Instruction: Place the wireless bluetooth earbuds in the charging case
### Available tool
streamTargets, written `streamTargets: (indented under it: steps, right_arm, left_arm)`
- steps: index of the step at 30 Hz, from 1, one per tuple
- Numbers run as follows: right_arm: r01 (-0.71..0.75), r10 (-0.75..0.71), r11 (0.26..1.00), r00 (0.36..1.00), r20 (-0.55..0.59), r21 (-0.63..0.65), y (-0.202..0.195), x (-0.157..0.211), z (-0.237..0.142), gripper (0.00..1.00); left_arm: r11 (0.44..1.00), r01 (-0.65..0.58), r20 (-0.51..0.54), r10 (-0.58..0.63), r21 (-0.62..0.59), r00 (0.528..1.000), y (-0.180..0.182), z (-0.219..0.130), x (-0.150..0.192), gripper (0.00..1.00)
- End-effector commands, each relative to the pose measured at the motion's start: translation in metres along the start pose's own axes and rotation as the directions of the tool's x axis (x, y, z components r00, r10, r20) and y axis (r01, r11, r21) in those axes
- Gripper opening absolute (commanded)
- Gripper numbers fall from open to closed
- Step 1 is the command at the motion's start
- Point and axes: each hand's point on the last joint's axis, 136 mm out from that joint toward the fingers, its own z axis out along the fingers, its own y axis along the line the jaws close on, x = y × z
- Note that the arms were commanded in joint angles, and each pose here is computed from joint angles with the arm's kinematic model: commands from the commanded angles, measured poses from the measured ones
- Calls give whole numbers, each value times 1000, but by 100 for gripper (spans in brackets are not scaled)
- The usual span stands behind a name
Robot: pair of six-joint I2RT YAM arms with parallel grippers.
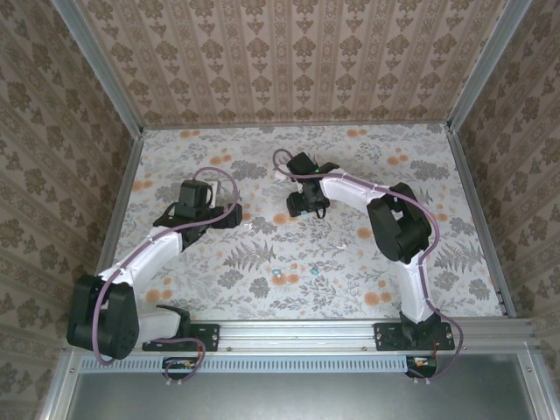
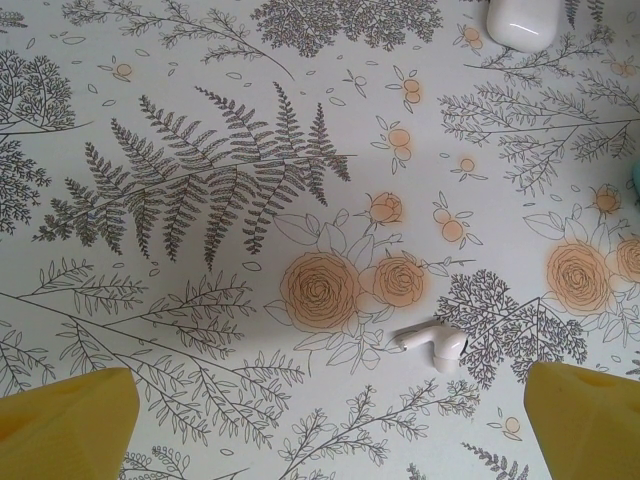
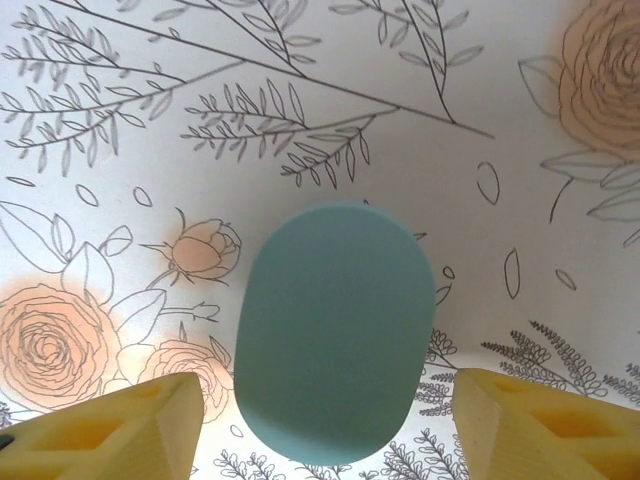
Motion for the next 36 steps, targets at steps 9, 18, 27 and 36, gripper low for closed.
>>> streamTargets:
  steps: [9, 18, 27, 36]
  right_arm:
    - [132, -126, 980, 991, -47, 149, -53, 1, -27, 75]
    - [101, -101, 995, 995, 2, 5, -49, -9, -43, 75]
    - [269, -265, 941, 963, 45, -207, -14, -20, -45, 74]
    - [562, -548, 779, 826, 136, -277, -13, -20, -38, 80]
  left_arm:
    - [1000, -24, -15, 24, -15, 1000, 1, -5, -2, 100]
    - [1000, -26, -35, 26, -7, 999, 0, 1, 0, 100]
    - [981, -106, 11, 106, 162, 994, -30, -3, -9, 100]
    - [929, -192, 92, 172, 317, 981, -59, -12, -18, 100]
